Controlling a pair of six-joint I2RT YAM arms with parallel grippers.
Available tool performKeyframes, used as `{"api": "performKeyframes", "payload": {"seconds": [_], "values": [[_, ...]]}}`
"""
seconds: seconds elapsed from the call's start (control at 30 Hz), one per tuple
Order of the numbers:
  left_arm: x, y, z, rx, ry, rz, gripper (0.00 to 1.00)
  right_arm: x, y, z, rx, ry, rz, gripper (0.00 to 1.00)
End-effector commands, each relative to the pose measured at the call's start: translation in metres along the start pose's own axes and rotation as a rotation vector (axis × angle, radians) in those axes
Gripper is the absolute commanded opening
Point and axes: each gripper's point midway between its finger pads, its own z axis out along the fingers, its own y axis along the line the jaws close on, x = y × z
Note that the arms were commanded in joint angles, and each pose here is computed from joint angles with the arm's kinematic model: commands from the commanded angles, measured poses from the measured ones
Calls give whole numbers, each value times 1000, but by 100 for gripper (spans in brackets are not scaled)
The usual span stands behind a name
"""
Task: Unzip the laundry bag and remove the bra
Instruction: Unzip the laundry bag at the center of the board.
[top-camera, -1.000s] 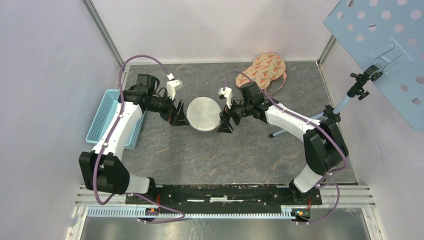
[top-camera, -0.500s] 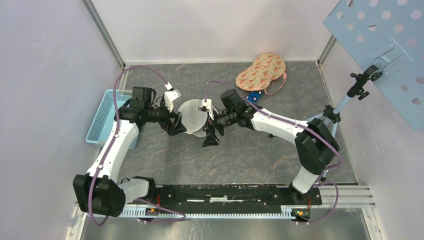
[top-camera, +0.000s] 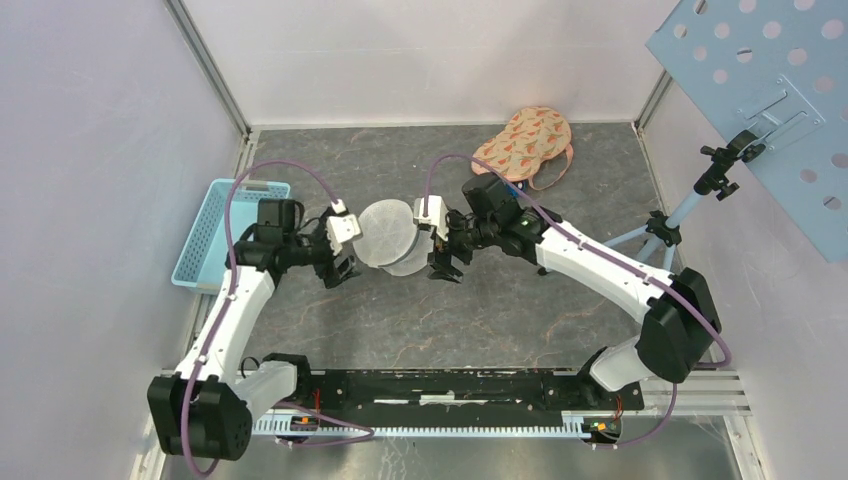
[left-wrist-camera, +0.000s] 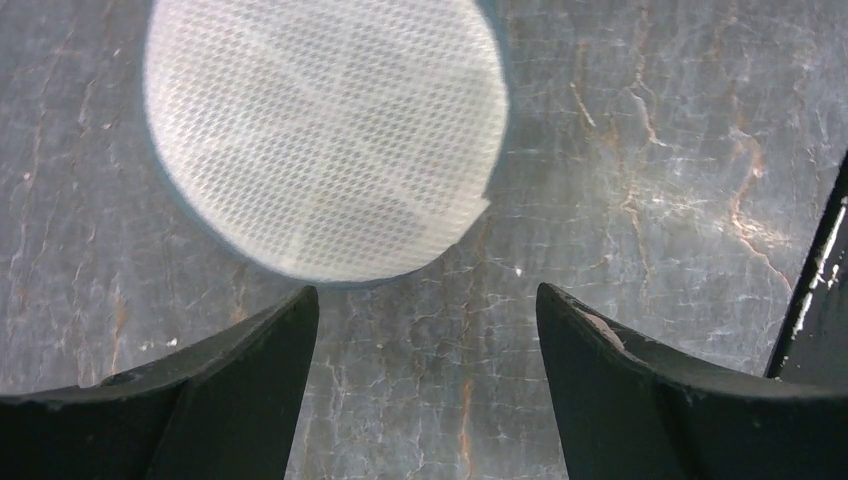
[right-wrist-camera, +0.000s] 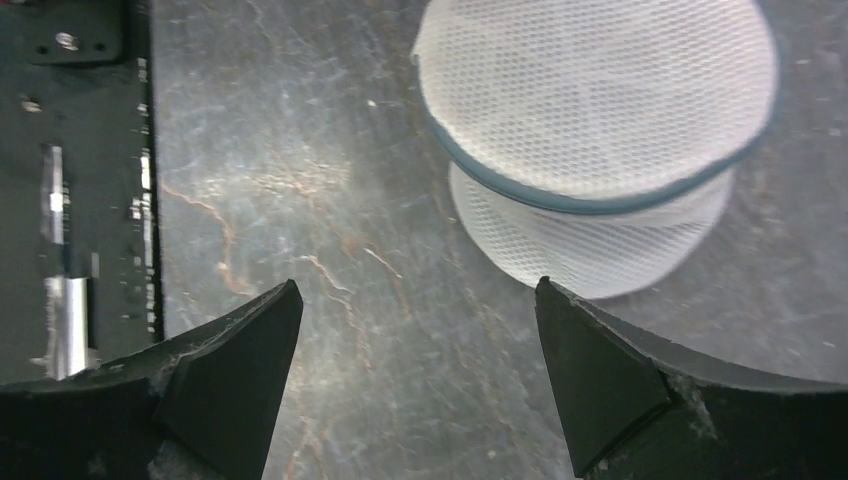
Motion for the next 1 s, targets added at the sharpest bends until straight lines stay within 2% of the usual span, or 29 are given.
{"api": "performKeyframes", "payload": {"seconds": [0.0, 0.17, 0.37, 0.53, 0.67, 0.97], "values": [[-23, 27, -11, -9, -125, -29, 87, -23, -31, -26, 156, 34, -177, 93], [-25, 60, -25, -53, -188, -296, 93, -55, -33, -17, 204, 13, -339, 91], [-22, 108, -42, -230, -189, -483, 93, -89, -1, 29, 164, 74, -565, 84], [-19, 134, -55, -301, -199, -618, 93, -69, 25, 67, 165, 128, -778, 78], [-5, 142, -61, -341, -188, -669, 93, -61, 44, 86, 153, 135, -840, 73], [-1, 141, -62, -329, -231, -723, 93, -28, 15, 95, 308, 236, -912, 69]]}}
